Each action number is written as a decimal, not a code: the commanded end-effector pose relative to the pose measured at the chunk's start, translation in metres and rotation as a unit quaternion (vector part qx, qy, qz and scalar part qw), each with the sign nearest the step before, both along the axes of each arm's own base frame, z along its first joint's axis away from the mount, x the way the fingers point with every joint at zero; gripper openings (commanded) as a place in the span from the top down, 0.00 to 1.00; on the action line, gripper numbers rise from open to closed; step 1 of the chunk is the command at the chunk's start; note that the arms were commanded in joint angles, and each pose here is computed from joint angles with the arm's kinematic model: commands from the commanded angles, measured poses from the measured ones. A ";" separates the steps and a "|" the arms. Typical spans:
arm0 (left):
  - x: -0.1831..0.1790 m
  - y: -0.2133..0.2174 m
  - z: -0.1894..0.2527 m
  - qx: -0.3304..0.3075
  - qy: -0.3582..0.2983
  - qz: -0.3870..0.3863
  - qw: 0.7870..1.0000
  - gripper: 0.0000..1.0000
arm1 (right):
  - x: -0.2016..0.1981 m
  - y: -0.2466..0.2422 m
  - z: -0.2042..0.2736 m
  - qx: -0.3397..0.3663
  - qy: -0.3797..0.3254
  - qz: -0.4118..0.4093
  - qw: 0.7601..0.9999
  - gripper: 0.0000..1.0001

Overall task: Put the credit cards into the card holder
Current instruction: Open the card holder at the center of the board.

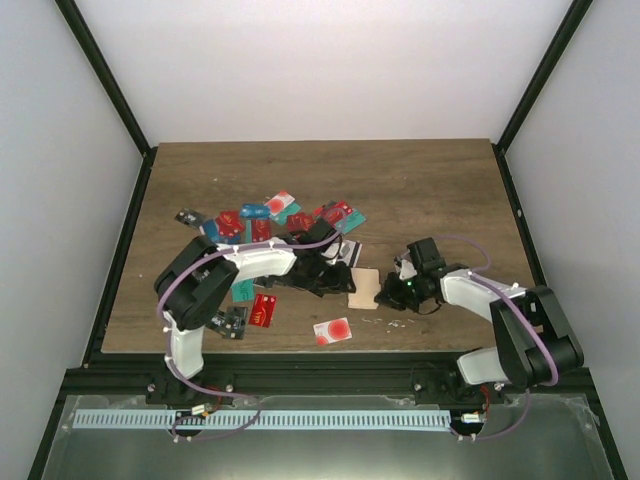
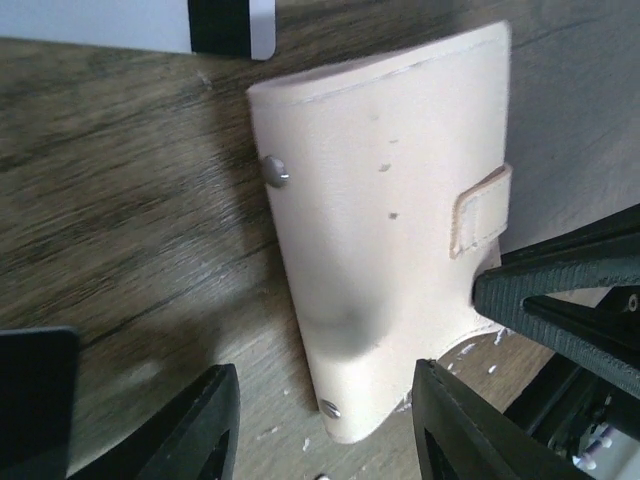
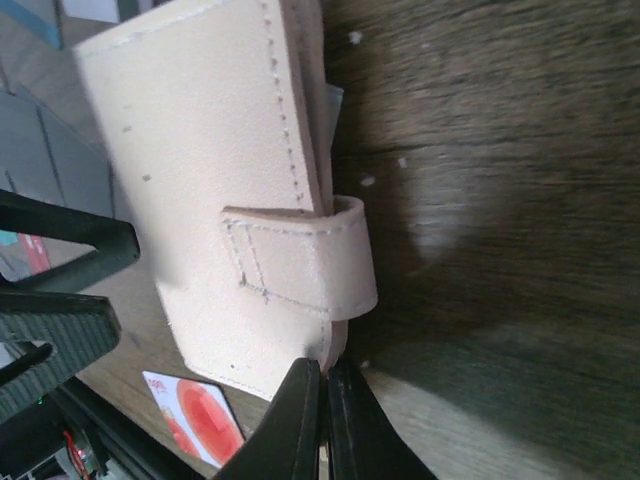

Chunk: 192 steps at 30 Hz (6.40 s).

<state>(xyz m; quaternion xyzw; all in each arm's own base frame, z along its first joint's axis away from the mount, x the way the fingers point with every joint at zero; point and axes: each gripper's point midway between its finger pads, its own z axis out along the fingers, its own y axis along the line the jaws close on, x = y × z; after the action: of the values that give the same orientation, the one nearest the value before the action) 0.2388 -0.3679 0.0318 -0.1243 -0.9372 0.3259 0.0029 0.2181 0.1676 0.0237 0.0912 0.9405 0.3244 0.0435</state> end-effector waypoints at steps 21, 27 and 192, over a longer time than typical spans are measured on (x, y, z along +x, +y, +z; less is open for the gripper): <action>0.039 0.090 0.137 -0.089 -0.104 0.130 0.982 0.12 | 0.022 0.042 0.132 0.201 -0.086 0.022 0.975 0.99; 0.036 0.099 0.175 -0.163 -0.119 0.137 0.970 0.07 | 0.026 0.053 0.181 0.264 -0.120 0.039 0.956 0.99; 0.024 0.053 0.339 -0.277 -0.318 0.116 0.899 0.96 | 0.053 0.037 0.330 0.036 -0.427 0.078 0.900 0.00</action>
<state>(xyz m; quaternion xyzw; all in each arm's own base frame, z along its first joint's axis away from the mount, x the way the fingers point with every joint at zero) 0.2642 -0.3208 0.3835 -0.0730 -0.7365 0.5644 -0.3657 0.2660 0.2170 0.4009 -0.1020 0.7502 0.4742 0.4493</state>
